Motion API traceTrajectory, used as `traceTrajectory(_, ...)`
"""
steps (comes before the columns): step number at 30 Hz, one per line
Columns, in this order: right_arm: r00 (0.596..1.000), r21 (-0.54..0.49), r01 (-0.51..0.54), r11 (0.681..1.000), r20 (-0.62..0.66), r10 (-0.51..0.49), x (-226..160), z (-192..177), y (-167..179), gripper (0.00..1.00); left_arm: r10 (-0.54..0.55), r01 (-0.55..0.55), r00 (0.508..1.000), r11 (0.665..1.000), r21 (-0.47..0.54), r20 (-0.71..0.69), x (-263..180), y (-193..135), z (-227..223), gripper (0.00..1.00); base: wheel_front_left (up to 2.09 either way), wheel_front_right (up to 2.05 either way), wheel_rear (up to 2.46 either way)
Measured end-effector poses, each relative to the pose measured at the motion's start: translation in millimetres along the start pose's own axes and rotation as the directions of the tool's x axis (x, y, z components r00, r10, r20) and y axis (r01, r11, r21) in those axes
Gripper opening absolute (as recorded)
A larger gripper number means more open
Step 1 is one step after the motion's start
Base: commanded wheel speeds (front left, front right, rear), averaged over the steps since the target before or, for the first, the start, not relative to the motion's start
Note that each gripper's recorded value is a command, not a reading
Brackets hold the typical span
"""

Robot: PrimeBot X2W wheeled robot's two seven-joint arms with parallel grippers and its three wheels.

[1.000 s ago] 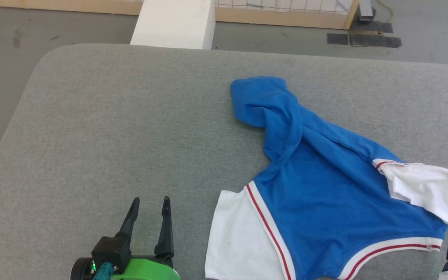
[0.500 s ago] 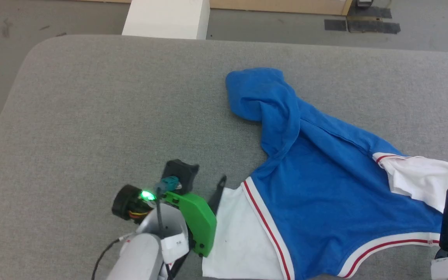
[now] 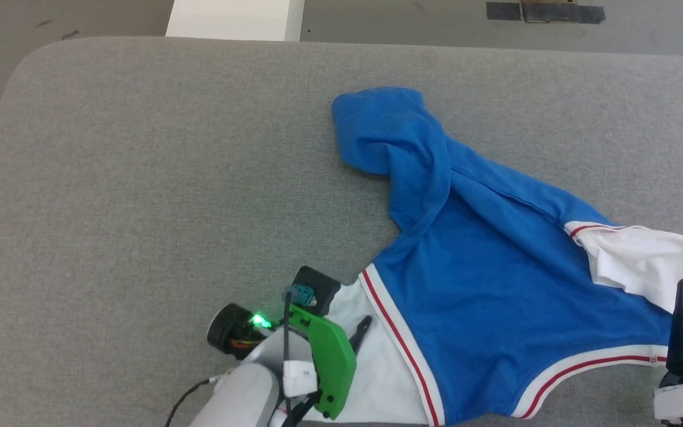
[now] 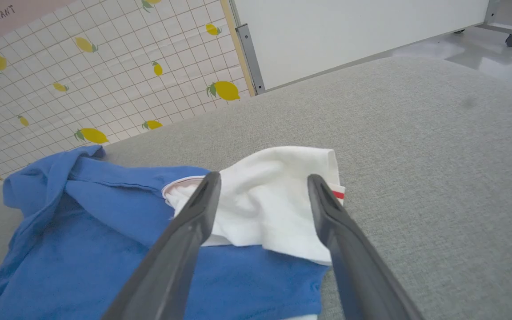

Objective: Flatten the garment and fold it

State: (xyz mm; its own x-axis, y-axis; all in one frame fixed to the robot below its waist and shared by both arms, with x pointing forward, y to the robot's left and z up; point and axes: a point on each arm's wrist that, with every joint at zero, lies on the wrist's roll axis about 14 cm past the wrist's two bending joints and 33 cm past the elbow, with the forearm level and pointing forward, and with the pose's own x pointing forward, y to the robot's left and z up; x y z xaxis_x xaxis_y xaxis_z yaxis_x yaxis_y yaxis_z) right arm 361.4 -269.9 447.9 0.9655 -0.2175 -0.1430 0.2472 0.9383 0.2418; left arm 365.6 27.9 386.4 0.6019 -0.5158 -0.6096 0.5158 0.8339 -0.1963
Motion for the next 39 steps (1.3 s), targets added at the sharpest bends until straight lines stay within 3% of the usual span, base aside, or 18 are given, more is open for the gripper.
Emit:
traceTrajectory(1,1.0,0.0,0.0,1.0,0.001,0.0,0,0,0,1.0,-0.008,0.009,1.0,1.0,0.013,-0.008,3,-1,-2,0.3,0.0,0.0,0.0)
traceTrajectory(2,1.0,0.001,-0.001,1.0,0.003,0.001,1,1,1,1.0,-0.012,0.013,1.0,1.0,0.029,-0.018,5,-2,-4,0.0,0.0,0.0,0.0)
traceTrajectory(11,1.0,0.004,-0.007,1.0,0.022,0.007,2,9,2,1.0,0.019,-0.018,0.995,1.0,-0.017,0.101,4,17,16,0.0,0.0,0.0,0.0)
traceTrajectory(18,1.0,-0.005,-0.009,1.0,0.01,0.009,8,7,3,1.0,0.277,-0.266,0.944,0.96,-0.085,0.176,-31,112,33,0.0,0.0,0.0,0.0)
traceTrajectory(22,1.0,-0.012,-0.002,1.0,-0.007,0.002,11,3,1,1.0,0.372,-0.348,0.914,0.924,-0.161,0.162,-45,143,21,0.0,0.0,0.0,0.0)
traceTrajectory(23,1.0,-0.014,-0.001,1.0,-0.012,0.001,12,1,1,1.0,0.395,-0.368,0.906,0.912,-0.181,0.149,-47,149,14,0.37,0.0,0.0,0.0)
traceTrajectory(24,1.0,-0.015,-0.001,1.0,-0.017,0.001,13,0,1,1.0,0.41,-0.382,0.902,0.904,-0.193,0.136,-47,152,6,1.0,0.0,0.0,0.0)
traceTrajectory(29,0.999,-0.015,-0.007,1.0,-0.034,0.007,17,-5,4,1.0,0.43,-0.377,0.885,0.886,-0.269,0.177,-43,148,4,1.0,0.0,0.0,0.0)
traceTrajectory(32,0.999,-0.011,-0.017,1.0,-0.035,0.017,18,-5,7,1.0,0.468,-0.382,0.842,0.868,-0.318,0.268,-52,147,16,1.0,0.0,0.0,0.0)
traceTrajectory(39,0.999,-0.002,-0.036,0.999,-0.003,0.036,16,6,13,1.0,0.552,-0.369,0.585,0.834,-0.411,0.594,-116,142,77,1.0,0.0,0.0,0.0)
